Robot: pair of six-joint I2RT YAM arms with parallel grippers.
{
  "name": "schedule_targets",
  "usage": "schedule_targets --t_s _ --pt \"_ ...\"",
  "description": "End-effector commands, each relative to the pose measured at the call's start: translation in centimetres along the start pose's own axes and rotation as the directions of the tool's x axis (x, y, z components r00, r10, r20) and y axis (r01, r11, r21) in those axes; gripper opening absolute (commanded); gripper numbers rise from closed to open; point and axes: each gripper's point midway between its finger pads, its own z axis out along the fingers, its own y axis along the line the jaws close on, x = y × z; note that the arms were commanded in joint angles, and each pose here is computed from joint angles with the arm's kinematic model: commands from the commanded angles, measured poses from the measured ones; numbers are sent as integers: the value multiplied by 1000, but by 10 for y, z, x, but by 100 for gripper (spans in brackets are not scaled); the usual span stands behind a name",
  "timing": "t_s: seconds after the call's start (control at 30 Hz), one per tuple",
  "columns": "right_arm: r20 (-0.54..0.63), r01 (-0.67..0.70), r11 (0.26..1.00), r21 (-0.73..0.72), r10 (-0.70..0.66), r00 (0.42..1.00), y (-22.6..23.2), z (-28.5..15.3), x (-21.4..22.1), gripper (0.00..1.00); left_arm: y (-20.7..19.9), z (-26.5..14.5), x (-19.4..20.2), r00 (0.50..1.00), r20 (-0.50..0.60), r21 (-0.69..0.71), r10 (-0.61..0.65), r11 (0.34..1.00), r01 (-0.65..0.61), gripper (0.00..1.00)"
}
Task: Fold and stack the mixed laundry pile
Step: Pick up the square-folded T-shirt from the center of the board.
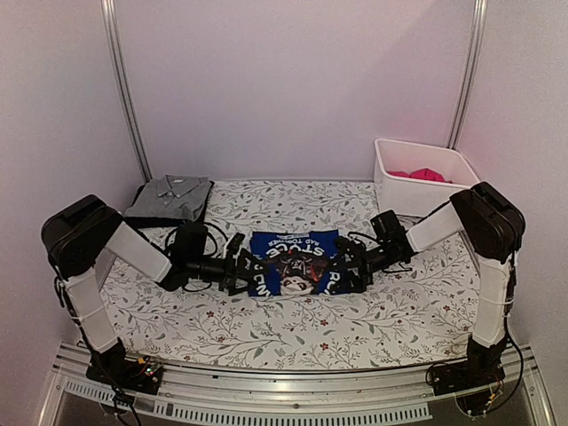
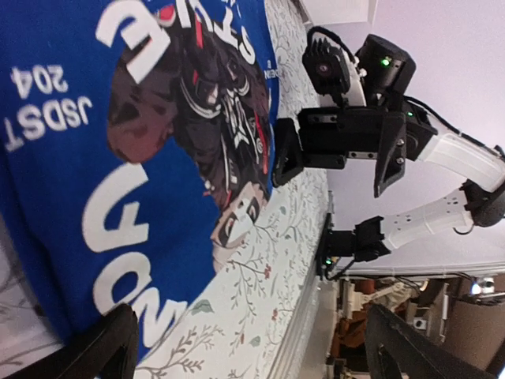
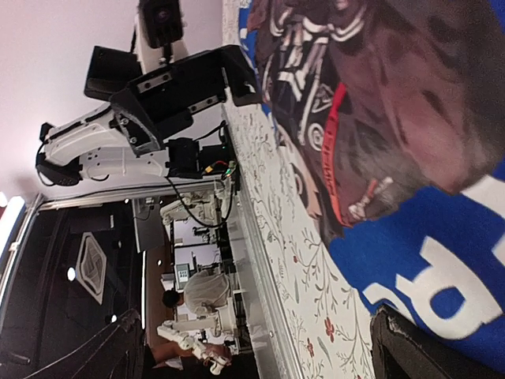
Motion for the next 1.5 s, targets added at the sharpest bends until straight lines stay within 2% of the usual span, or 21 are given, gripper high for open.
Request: schedule_targets --t_s 0.0,0.07,0.13,0.27,0.37,0.53,0.63,0.7,0.87,1.1,1.17,1.27,1.47 --pt "118 -22 989 146 5 993 6 -28 -2 99 -28 -18 -41 960 59 -240 275 937 -254 100" --pt "183 14 987 160 -43 982 27 -47 -11 99 -57 -16 -53 875 17 -349 484 823 -449 100" --pt "242 24 982 188 -69 968 34 -66 -19 99 -76 -6 -55 773 -69 -405 630 691 -599 100" --pt "319 9 971 237 -86 944 37 -91 -28 97 -90 30 -58 565 -228 -435 793 436 -788 100" --pt "345 -26 968 248 -64 936 29 -101 -31 96 -95 67 -53 397 -324 -383 859 264 -885 97" --pt "376 -60 965 257 -42 926 23 -111 -34 96 -106 132 -29 200 -372 -202 907 132 -971 77" --pt "378 -71 966 250 -30 925 21 -112 -34 96 -95 164 -13 121 -420 -143 900 66 -987 65" --pt "380 -79 965 250 -23 925 20 -112 -34 96 -79 183 -4 109 -447 -121 888 61 -991 59" --pt "378 -104 964 246 4 926 15 -111 -31 96 -61 206 19 82 -466 -60 881 61 -996 53" --pt "369 -133 958 255 30 929 5 -109 -25 96 -26 213 16 92 -515 -99 853 47 -994 42" --pt "372 -152 953 262 46 927 0 -109 -24 96 -22 213 18 99 -521 -98 848 55 -994 32" --pt "379 -194 942 274 80 922 -11 -108 -22 96 -25 209 19 120 -512 -102 850 78 -992 13" --pt "384 -217 950 225 119 916 -16 -98 -18 96 -78 195 7 204 -371 -110 906 175 -978 0"
